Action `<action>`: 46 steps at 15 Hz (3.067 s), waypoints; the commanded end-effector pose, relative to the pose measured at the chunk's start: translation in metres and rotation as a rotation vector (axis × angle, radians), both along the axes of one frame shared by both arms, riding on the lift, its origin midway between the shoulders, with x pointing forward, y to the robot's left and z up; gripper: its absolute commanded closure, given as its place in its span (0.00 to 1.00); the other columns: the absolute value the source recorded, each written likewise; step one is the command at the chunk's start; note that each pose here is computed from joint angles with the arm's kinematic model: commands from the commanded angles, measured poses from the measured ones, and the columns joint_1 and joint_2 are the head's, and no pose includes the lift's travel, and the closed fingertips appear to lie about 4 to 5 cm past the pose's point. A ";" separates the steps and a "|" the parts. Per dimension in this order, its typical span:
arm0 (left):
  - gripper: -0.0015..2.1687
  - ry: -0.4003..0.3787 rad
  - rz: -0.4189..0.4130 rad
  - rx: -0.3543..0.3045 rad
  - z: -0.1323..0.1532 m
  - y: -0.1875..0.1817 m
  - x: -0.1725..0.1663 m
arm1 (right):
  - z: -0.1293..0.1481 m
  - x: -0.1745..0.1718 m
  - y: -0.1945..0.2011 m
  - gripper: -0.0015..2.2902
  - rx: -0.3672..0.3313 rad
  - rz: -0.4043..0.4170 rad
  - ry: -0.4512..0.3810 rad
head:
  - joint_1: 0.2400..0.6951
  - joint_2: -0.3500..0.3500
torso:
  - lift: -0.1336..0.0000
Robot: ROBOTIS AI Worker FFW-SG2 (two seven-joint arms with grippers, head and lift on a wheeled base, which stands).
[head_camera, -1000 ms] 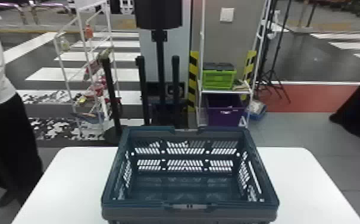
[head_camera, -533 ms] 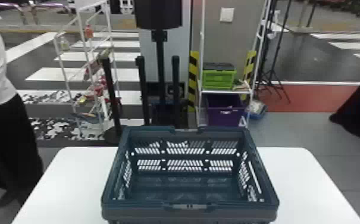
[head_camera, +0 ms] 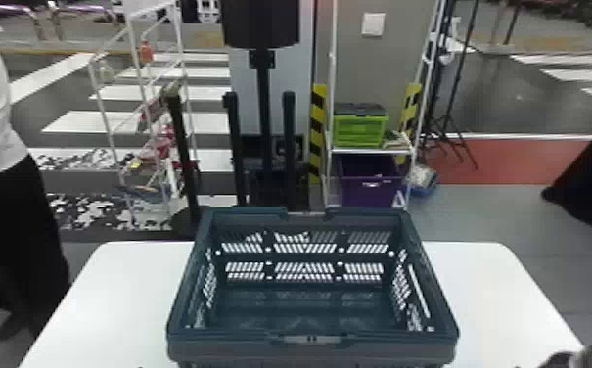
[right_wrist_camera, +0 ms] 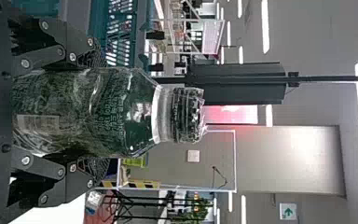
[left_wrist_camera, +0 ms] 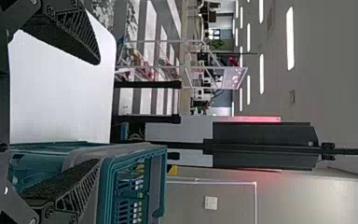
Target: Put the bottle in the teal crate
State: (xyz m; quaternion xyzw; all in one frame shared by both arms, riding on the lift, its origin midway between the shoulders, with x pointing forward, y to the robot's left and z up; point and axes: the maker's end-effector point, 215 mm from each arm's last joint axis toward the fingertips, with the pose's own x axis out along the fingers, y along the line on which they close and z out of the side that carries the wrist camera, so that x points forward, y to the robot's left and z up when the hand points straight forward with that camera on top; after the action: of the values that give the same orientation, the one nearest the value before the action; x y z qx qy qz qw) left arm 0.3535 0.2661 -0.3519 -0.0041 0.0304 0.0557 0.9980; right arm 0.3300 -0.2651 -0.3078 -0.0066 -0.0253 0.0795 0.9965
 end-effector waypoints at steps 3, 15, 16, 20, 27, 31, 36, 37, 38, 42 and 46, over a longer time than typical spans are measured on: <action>0.07 0.004 0.003 0.009 0.000 0.007 0.003 | 0.028 0.044 0.004 0.92 0.009 0.010 -0.014 | 0.57 0.50 | 1.00; 0.07 0.037 0.045 0.002 -0.021 0.028 0.010 | -0.014 0.177 0.121 0.92 -0.121 0.273 0.489 | 0.57 0.50 | 1.00; 0.07 0.033 0.045 0.002 -0.019 0.028 0.012 | -0.024 0.179 0.131 0.92 -0.125 0.288 0.558 | 0.57 0.50 | 1.00; 0.07 0.036 0.050 0.004 -0.020 0.029 0.015 | -0.034 0.204 0.178 0.92 -0.145 0.361 0.611 | 0.57 0.50 | 1.00; 0.07 0.039 0.050 0.007 -0.020 0.029 0.014 | -0.071 0.241 0.235 0.92 -0.147 0.435 0.720 | 0.57 0.50 | 1.00; 0.07 0.039 0.052 0.008 -0.021 0.030 0.013 | -0.088 0.255 0.262 0.92 -0.148 0.462 0.745 | 0.57 0.50 | 1.00; 0.07 0.041 0.054 0.007 -0.020 0.031 0.011 | -0.127 0.270 0.253 0.92 -0.169 0.445 0.781 | 0.57 0.50 | 1.00; 0.07 0.042 0.055 0.010 -0.020 0.032 0.010 | -0.133 0.272 0.252 0.92 -0.167 0.446 0.780 | 0.57 0.50 | 1.00; 0.07 0.042 0.055 0.008 -0.020 0.032 0.010 | -0.135 0.276 0.252 0.92 -0.165 0.447 0.770 | 0.57 0.50 | 1.00; 0.07 0.043 0.058 0.009 -0.021 0.033 0.010 | -0.142 0.284 0.249 0.90 -0.167 0.443 0.761 | 0.57 0.50 | 1.00; 0.07 0.040 0.059 0.008 -0.020 0.033 0.010 | -0.134 0.285 0.260 0.07 -0.123 0.462 0.739 | 0.57 0.50 | 1.00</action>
State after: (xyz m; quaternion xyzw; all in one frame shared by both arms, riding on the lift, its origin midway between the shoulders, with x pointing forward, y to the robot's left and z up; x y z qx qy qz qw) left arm 0.3636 0.2989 -0.3733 0.0007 0.0518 0.0849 0.9950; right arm 0.6162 -0.0105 -0.4440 -0.0403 0.3384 0.2953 0.8926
